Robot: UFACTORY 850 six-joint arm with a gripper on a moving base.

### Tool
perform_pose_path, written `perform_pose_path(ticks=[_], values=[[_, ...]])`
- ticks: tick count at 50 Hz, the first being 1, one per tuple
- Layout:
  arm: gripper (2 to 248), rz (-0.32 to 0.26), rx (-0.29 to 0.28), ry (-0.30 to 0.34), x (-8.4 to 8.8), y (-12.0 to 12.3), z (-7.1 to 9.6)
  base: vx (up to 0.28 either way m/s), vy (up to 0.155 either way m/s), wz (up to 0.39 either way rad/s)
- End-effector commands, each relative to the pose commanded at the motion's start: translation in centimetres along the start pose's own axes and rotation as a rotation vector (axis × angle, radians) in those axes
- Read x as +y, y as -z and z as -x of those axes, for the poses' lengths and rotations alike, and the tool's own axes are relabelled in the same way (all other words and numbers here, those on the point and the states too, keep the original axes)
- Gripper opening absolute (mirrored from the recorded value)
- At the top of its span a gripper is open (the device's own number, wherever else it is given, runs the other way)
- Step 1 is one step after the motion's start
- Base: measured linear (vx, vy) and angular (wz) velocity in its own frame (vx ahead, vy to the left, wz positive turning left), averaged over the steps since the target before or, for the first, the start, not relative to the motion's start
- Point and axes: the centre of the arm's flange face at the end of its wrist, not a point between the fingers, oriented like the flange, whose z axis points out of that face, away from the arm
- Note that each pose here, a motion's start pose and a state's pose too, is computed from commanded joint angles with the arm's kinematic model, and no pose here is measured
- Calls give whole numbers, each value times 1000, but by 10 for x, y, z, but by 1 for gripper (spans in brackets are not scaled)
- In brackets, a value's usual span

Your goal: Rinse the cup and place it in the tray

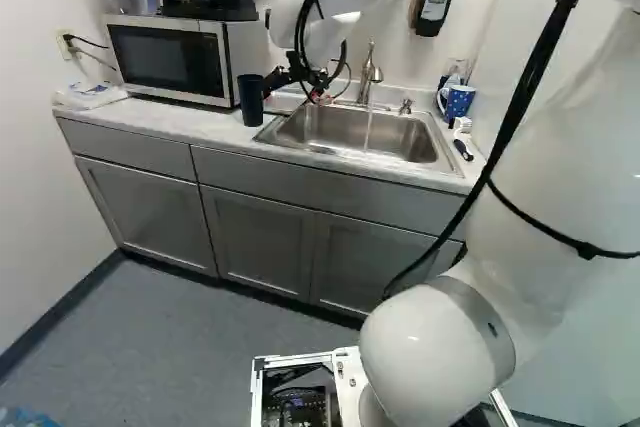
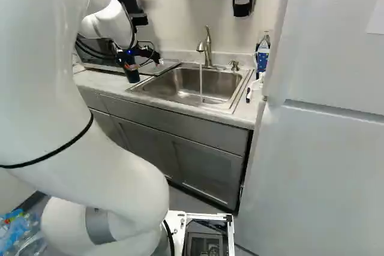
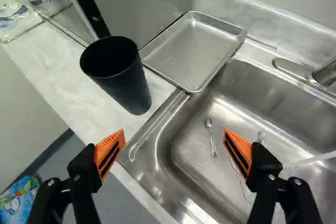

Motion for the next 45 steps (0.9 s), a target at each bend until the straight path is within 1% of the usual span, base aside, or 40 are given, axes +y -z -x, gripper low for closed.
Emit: perform_pose_path(ticks=[9,18,33,45], values=[[247,-19,5,26,-14,-3,-3,0,0,0],[247,-35,25,40,-25,-8,-4,0,0,0],[247,-50,56,52,-35,-23,-1,0,0,0],[247,-64,95,61,-44,-36,-1,0,0,0]])
